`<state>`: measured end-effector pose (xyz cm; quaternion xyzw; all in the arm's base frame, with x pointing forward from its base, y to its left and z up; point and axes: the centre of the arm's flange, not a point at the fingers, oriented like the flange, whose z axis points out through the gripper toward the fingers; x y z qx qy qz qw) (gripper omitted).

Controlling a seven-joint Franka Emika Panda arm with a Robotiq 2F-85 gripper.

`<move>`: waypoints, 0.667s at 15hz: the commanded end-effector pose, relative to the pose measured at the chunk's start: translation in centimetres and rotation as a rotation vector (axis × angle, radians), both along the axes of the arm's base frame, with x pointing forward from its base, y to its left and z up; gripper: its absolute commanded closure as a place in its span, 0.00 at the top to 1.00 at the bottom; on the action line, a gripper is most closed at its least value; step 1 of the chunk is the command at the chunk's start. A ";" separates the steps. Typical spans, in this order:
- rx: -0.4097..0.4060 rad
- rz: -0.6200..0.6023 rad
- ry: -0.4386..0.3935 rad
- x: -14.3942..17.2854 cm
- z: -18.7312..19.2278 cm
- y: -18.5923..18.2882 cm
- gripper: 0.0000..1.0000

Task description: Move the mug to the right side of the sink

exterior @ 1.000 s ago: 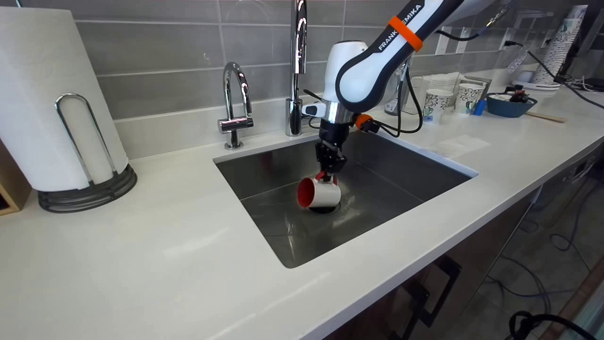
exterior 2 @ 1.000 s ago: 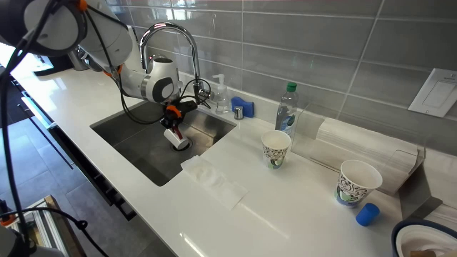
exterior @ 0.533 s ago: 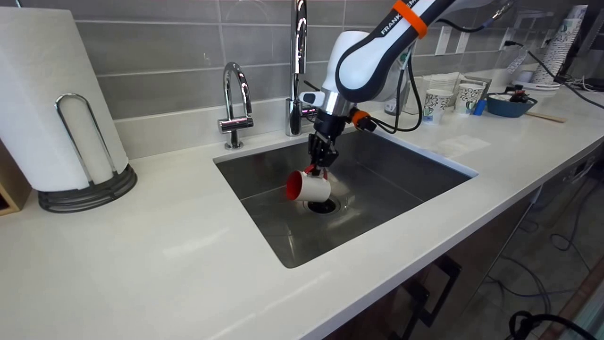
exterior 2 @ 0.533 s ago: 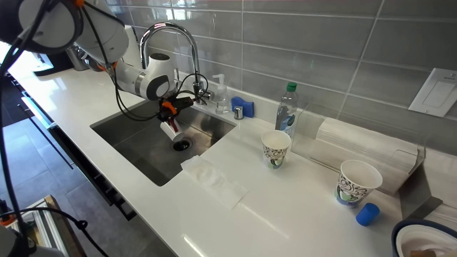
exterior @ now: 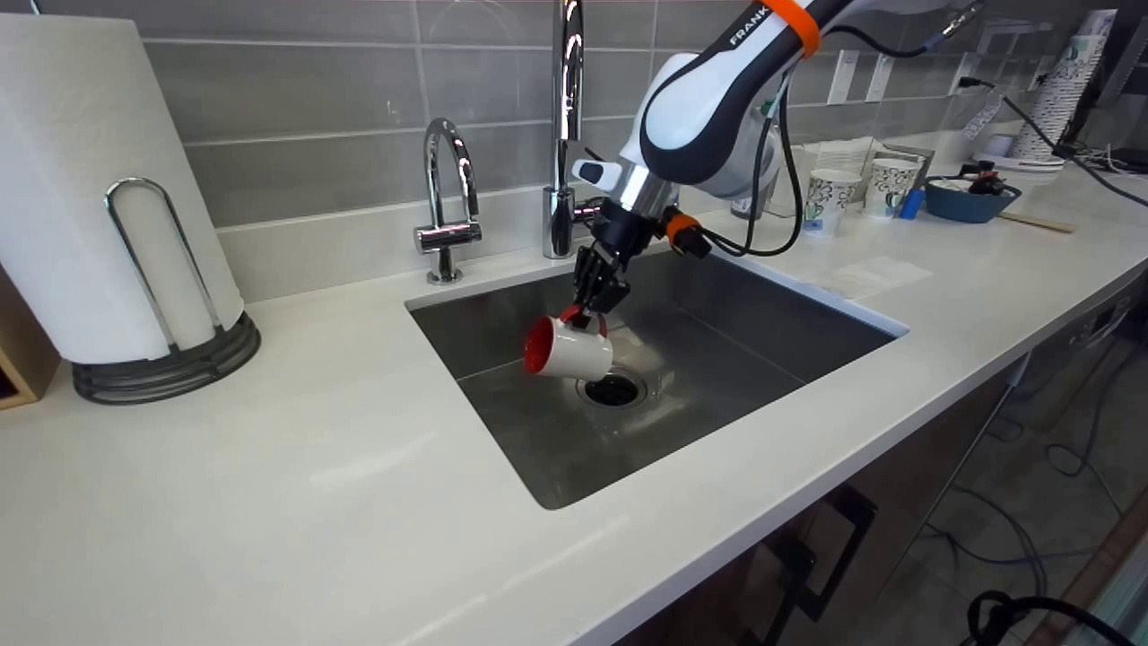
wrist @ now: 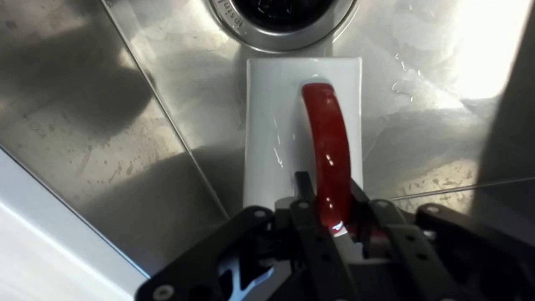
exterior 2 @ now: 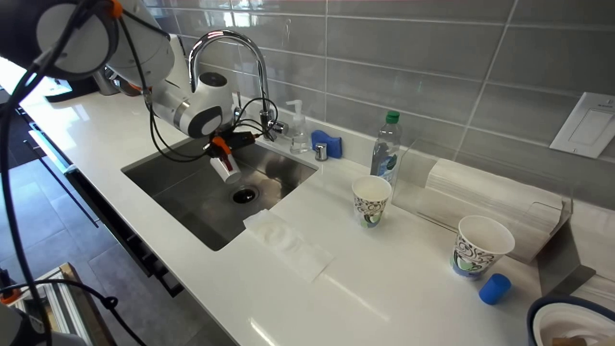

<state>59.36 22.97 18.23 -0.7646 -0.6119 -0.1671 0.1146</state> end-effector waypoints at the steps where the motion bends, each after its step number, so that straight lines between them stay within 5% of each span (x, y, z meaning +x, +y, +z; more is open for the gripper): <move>1: 0.120 -0.013 -0.025 -0.6 0.2 -0.7 0.05; 10: 0.230 -0.022 -0.008 -0.4 -3.5 -1.8 0.05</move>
